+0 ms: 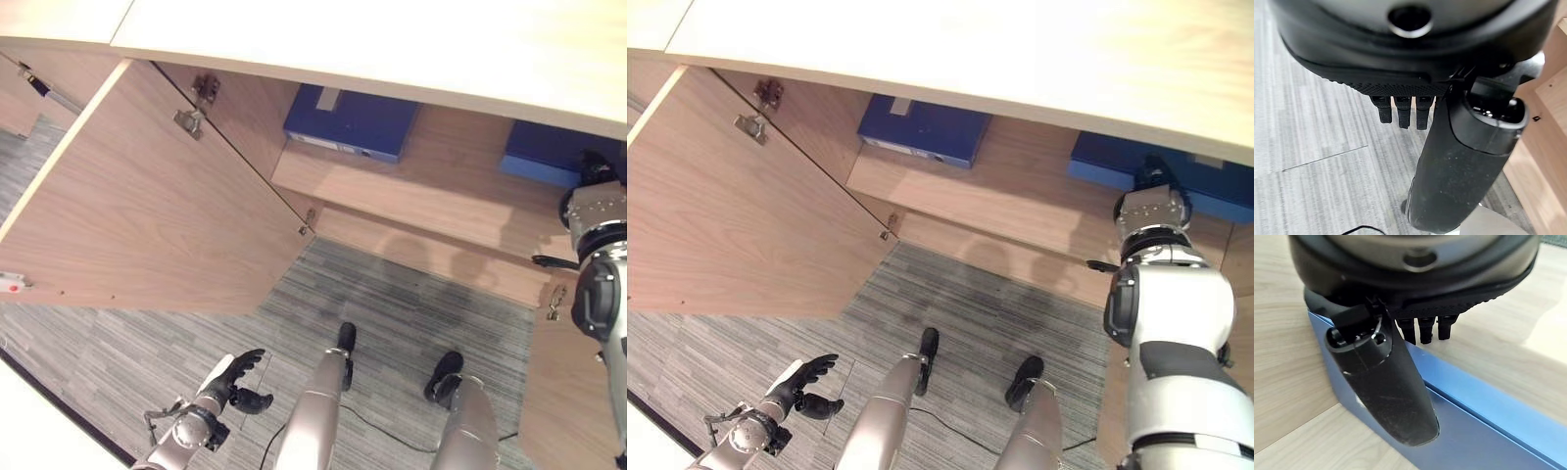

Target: Put the empty folder in the office cabinet

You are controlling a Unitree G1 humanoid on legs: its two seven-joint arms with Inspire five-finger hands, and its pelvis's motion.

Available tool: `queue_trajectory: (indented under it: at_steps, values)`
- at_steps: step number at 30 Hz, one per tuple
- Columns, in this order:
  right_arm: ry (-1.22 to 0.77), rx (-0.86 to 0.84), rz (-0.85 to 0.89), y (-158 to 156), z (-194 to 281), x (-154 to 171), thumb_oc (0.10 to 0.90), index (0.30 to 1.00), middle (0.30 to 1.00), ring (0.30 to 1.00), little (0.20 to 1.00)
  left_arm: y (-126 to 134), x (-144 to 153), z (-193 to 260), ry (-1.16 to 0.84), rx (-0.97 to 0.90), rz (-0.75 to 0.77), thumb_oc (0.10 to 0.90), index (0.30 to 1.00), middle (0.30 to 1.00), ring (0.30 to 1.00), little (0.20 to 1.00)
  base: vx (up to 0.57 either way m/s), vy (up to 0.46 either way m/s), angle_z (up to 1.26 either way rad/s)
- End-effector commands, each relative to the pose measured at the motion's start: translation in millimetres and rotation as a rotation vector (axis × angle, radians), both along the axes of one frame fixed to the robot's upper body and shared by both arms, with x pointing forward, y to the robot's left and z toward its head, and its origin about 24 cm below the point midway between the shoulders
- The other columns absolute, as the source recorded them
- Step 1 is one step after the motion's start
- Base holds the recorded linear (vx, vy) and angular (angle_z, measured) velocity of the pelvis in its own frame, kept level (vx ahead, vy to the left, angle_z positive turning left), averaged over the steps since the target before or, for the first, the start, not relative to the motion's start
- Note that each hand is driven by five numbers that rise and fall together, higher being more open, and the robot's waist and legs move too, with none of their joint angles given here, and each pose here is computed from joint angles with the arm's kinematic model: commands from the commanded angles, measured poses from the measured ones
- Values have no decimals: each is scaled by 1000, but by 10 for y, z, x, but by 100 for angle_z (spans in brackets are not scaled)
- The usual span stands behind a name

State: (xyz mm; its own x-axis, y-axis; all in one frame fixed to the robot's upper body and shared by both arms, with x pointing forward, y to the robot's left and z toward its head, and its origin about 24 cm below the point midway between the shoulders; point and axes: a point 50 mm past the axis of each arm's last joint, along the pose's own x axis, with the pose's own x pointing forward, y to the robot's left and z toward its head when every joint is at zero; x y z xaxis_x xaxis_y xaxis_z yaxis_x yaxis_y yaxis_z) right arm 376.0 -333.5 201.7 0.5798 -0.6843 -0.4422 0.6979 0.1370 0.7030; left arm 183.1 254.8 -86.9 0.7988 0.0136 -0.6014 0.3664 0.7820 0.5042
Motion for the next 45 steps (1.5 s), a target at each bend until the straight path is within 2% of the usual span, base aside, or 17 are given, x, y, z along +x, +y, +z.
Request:
queue_trajectory:
  at_steps: [1,7,18,25,29,33,35,38,39,40,41,42,45]
  values:
    - [-45,-58,-100,-217,290,-114,800,900,900,900,900,240,-60,0,9,101,53,800,900,900,900,900,0,0,0]
    - [-12,31,-95,-35,62,-36,800,900,900,900,900,158,-65,-77,18,97,71,800,900,900,900,900,8,-4,1]
    - [57,62,-87,89,-299,-26,800,900,900,900,900,71,-75,-144,28,79,92,800,900,900,900,900,1,-4,0]
    - [59,123,-10,526,-956,-1,800,900,900,900,900,32,-147,-216,71,52,111,800,900,900,900,900,9,-9,-4]
    - [62,116,34,727,-1172,-19,800,900,900,900,900,33,-210,-261,98,42,131,800,900,900,900,900,20,11,-9]
    - [-21,-8,183,1160,-1322,-38,800,900,900,900,900,-17,-277,-324,115,6,196,800,900,900,900,900,13,7,-2]
    - [-79,-107,263,1369,-1413,-181,800,900,900,900,900,-63,-356,-372,130,-22,236,800,900,900,900,900,35,21,-7]
    - [-134,-185,311,1415,-1496,-377,800,900,900,900,900,-47,-457,-410,152,-22,264,800,900,900,900,900,42,1,-3]
    - [-134,-331,359,1316,-1589,-591,800,900,900,900,900,-13,-558,-437,175,-21,278,800,900,900,900,900,88,4,1]
    - [-138,-391,371,1263,-1594,-649,725,787,787,787,787,9,-565,-433,176,-18,277,800,900,900,900,900,86,4,1]
    - [-136,-458,397,1220,-1600,-716,445,368,368,368,368,35,-595,-433,178,-18,283,800,900,900,900,900,64,5,3]
    - [-142,-581,432,1170,-1527,-793,400,300,300,300,300,73,-634,-429,179,-16,288,800,900,900,900,900,58,3,0]
    - [-122,-933,519,1067,-1328,-962,400,300,300,300,300,160,-719,-422,194,2,283,800,900,900,900,900,61,6,-2]
